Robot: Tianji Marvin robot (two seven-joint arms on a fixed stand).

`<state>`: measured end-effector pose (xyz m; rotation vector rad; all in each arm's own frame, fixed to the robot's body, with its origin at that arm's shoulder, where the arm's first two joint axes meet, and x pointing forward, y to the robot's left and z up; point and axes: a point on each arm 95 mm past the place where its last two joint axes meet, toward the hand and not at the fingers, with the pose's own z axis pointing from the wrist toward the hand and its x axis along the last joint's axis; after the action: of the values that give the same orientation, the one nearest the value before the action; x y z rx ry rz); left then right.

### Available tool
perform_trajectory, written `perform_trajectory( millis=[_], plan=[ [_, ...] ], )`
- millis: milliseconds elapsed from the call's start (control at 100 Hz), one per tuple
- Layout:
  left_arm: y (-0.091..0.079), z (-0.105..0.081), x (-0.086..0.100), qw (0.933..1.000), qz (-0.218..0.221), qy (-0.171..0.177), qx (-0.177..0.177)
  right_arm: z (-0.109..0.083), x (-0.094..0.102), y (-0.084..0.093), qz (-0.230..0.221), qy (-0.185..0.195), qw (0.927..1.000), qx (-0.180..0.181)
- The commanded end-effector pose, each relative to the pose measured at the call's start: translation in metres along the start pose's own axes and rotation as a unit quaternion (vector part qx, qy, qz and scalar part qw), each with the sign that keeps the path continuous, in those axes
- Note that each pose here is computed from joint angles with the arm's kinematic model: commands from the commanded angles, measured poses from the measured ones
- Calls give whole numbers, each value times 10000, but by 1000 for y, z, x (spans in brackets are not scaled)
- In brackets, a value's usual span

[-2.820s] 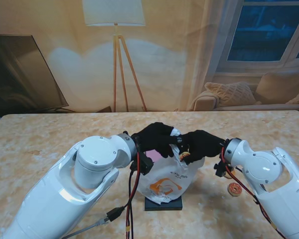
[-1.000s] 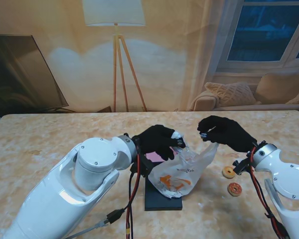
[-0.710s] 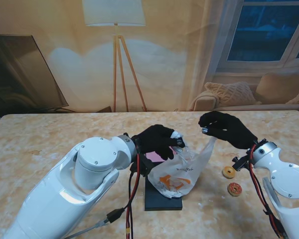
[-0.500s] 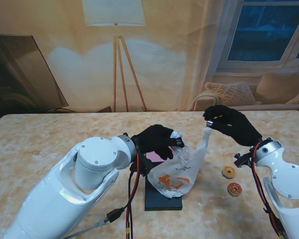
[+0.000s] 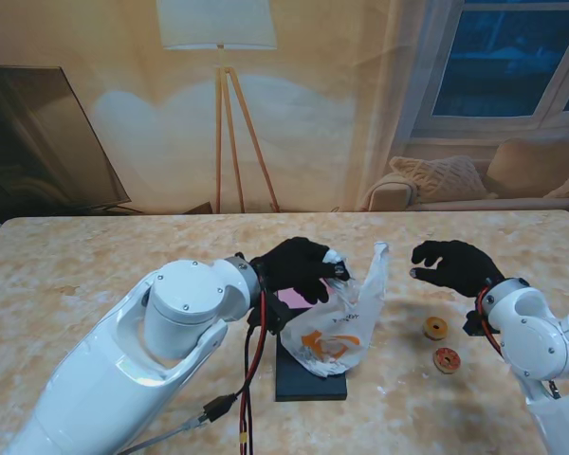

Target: Pack mini donuts into a plastic bag, tie the opening and put the bag into the gift box

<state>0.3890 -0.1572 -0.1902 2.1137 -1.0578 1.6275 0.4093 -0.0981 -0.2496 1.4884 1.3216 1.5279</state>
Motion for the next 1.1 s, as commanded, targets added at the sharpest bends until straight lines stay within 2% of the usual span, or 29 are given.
perform_trajectory(
  millis=[0,120,230,400,770,1090],
  plan=[
    [3,1,2,10000,-14,16,-90,-2,-4,-22,103,-197,9988,430],
    [2,2,1,10000,-15,-5,-79,-3,-7,-37,-624,-476,9926,926],
    [2,2,1,10000,-20,-9,-70,-9,-9,-46,-1450,-612,9769,1447],
    [2,2,0,10000,-20,-32,-78,-10,-9,-58,-2244,-713,9592,1565],
    [2,1,0,9999,-15,13,-122,-5,-23,-73,-2736,-1038,9419,1649],
    [3,0,-1,9999,-31,7,-142,4,-34,-80,-2828,-1345,9345,1694]
  ],
)
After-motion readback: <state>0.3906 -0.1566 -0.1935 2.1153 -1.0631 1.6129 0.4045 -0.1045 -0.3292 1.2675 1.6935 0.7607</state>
